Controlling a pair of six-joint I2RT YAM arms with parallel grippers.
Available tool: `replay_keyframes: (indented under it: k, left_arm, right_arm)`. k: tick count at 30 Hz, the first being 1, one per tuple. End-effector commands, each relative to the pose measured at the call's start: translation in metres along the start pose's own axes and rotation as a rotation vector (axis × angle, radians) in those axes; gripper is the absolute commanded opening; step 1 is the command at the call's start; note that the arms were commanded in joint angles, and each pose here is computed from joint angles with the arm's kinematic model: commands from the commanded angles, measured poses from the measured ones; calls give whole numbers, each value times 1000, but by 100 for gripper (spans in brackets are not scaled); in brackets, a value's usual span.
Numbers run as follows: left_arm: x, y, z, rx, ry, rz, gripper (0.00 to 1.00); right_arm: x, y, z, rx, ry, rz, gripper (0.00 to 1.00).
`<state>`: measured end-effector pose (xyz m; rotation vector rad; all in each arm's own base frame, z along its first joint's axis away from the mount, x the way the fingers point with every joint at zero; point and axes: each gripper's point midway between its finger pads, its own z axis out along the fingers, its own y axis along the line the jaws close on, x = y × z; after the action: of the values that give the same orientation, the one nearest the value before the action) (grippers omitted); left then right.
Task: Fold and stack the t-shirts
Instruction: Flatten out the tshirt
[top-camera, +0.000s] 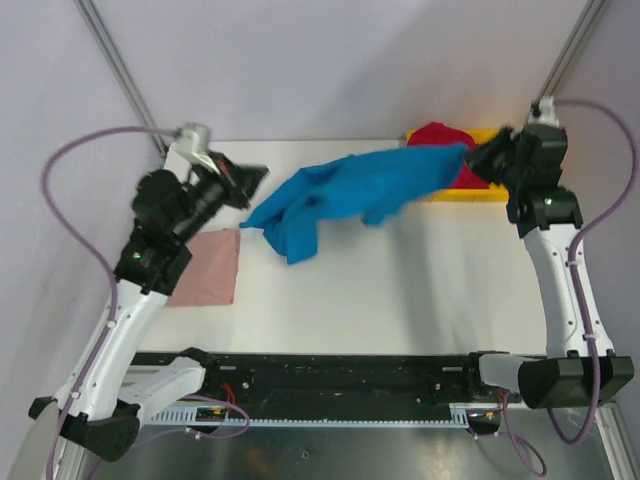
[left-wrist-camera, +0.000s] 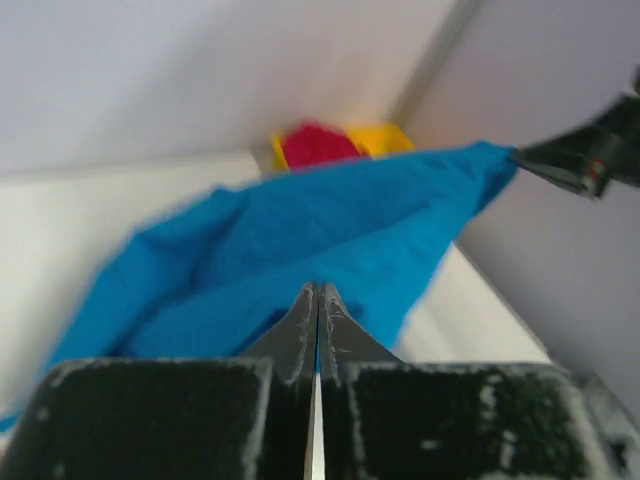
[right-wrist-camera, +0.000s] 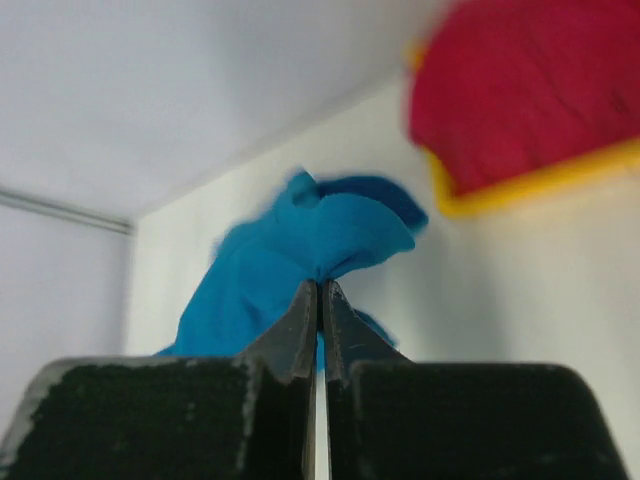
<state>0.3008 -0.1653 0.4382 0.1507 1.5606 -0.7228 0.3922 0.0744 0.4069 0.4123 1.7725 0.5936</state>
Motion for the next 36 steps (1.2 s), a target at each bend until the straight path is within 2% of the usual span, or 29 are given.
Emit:
replay_keyframes:
  k: [1,2,5,8,12,16,22,27,36]
  left_arm:
    - [152,-12,1,120,412,-150,0]
    - [180,-12,1,119,482,-165,5]
    - [248,-1,5,37,645,-196,27]
    - [285,12,7,-60,726,-238,37]
    - [316,38,3,-218,759,-266,38]
    - [337,67,-6,-382,757,-272,39]
    - [348,99,-3,-549,724,-250,44]
    - [341,121,13,-604,696,-203,45]
    - [355,143,27,-598,762,-165,44]
  right_arm:
    - [110,-105,-8,244,311,83,0]
    - [130,-122,-7,279,367,86,0]
    - [173,-155,1,361,487,81,0]
    - [190,-179,9,440,527,63,1]
    - [194,-193,14,487,525,38,6]
    - [195,-199,14,511,522,19,7]
    - [199,-197,14,490,528,18,6]
    - [201,-195,12,476,534,21,6]
    - [205,-192,13,454,542,28,5]
